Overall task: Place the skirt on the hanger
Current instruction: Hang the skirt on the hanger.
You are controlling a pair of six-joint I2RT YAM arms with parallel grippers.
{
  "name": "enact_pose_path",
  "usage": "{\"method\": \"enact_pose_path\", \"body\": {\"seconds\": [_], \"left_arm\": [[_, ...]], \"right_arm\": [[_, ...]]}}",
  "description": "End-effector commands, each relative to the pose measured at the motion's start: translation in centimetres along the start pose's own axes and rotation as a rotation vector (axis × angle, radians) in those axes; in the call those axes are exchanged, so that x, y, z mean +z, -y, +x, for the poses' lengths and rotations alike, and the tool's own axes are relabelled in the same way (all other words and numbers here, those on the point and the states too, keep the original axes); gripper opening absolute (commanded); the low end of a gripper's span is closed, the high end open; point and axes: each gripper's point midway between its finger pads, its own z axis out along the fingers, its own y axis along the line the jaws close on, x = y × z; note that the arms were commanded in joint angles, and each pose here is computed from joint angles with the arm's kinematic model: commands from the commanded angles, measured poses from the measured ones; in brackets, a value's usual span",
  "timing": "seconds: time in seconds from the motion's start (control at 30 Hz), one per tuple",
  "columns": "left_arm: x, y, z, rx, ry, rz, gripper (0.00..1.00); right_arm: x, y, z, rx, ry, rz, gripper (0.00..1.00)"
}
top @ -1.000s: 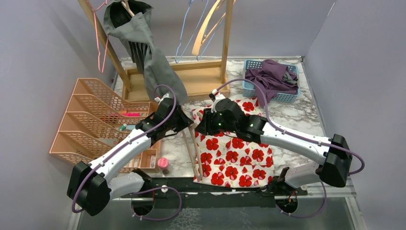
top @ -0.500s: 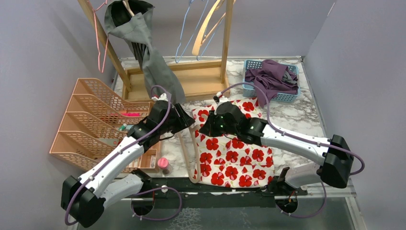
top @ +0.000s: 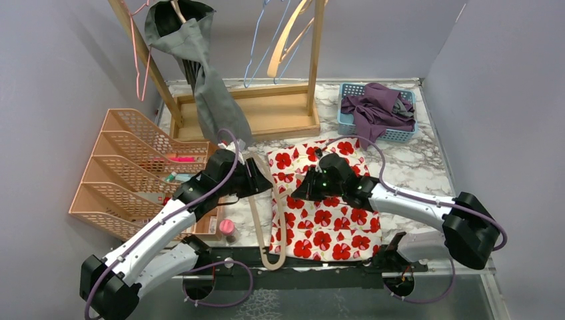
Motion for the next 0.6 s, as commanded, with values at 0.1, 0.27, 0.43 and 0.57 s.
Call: {"method": "enact_pose_path", "body": {"seconds": [0.1,0.27,0.43,0.57], "left_arm": [[0.3,-3.3,6.1,0.026,-0.21,-0.11,0.49],[0.0,-3.8,8.9,0.041,-0.331,-0.123,0.49],[0.1,-4.5,11.4,0.041,-0.411,-0.173,0.49],[0.3,-5.0,13.6,0.04,-0.47,-0.218,0.49]], "right_arm": [[0.3,0.0,0.5,-0.009,0.027,-0.173,0.01],[0.4,0.7,1.1,-0.042,0.041,-0.22,0.01],[0.8,2.0,1.3,-0.035,0.04,-0.21,0.01],[0.8,2.6,1.4,-0.024,0.039,-0.212,0.01]]}}
